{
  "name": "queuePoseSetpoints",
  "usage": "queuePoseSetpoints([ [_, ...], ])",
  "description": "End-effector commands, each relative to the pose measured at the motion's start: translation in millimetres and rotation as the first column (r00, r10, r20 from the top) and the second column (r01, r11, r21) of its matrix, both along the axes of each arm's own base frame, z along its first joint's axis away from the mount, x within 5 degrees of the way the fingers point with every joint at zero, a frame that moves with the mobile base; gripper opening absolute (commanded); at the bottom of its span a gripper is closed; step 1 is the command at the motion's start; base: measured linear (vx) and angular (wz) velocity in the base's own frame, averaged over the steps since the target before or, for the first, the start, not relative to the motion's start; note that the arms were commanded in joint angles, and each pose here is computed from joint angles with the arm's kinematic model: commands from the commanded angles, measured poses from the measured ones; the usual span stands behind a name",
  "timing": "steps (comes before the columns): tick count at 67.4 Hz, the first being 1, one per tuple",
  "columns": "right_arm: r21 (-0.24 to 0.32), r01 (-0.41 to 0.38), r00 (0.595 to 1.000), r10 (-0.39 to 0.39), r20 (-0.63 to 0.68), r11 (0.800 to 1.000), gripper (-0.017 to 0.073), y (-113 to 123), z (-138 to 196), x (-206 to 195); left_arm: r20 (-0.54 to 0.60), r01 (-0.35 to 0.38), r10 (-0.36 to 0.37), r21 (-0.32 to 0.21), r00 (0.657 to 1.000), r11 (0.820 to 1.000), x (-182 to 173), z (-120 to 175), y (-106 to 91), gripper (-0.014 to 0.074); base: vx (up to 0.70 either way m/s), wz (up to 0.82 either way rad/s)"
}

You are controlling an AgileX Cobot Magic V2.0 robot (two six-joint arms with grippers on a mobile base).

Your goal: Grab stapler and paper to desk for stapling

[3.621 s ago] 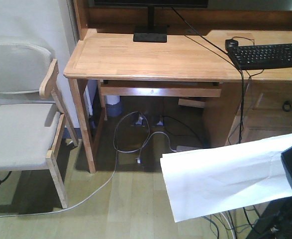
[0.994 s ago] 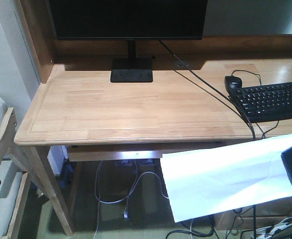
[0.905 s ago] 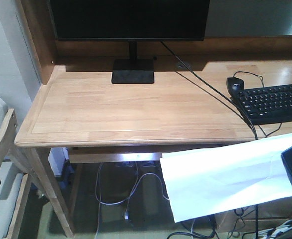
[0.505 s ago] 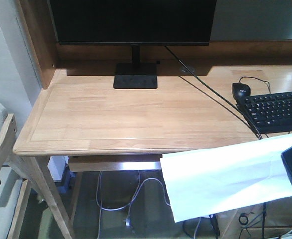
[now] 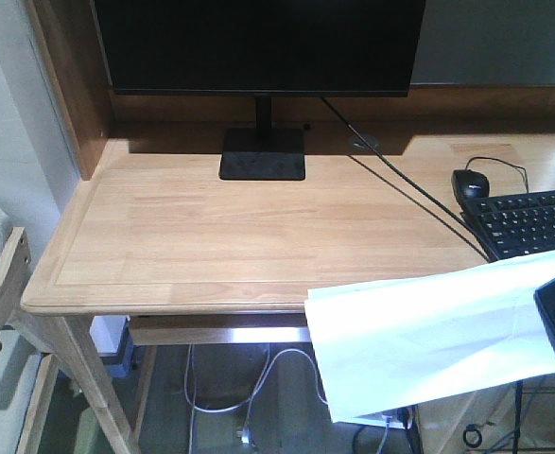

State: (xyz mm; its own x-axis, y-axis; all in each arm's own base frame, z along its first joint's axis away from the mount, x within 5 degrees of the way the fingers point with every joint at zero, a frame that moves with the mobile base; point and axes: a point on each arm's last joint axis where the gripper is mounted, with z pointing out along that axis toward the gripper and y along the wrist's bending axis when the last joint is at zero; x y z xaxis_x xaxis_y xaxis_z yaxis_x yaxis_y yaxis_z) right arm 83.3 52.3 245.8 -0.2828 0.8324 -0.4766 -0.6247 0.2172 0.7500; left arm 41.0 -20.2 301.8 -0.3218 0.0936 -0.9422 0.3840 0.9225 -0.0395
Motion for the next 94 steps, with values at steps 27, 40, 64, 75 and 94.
queuePoseSetpoints([
  [27, 0.020, -0.007, 0.999, 0.007, 0.035, 1.000, -0.0005, -1.3, -2.3, -4.5, 0.116, 0.001, 0.006, -0.059, 0.993, 0.998, 1.9, 18.4, -0.7, -0.0006, 0.07, 0.01],
  [40, 0.020, -0.007, 0.999, 0.007, 0.035, 1.000, -0.0005, -1.3, -2.3, -4.5, 0.116, 0.001, 0.006, -0.059, 0.993, 0.998, 1.9, 18.4, -0.7, -0.0006, 0.08, 0.00],
  [64, 0.021, -0.008, 0.999, 0.007, 0.037, 1.000, -0.0005, -1.4, -2.1, -4.6, 0.116, 0.001, 0.006, -0.059, 0.993, 0.998, 1.9, 18.4, -0.7, -0.0006, 0.09, 0.00],
  [75, 0.021, -0.008, 0.999, 0.007, 0.036, 1.000, -0.0005, -1.3, -2.2, -4.5, 0.116, 0.001, 0.006, -0.059, 0.993, 0.998, 1.9, 18.4, -0.7, -0.0006, 0.09, -0.01],
  [94, 0.021, -0.008, 0.999, 0.007, 0.036, 1.000, -0.0005, -1.3, -2.2, -4.5, 0.116, 0.001, 0.006, -0.059, 0.993, 0.998, 1.9, 18.4, -0.7, -0.0006, 0.09, -0.01],
])
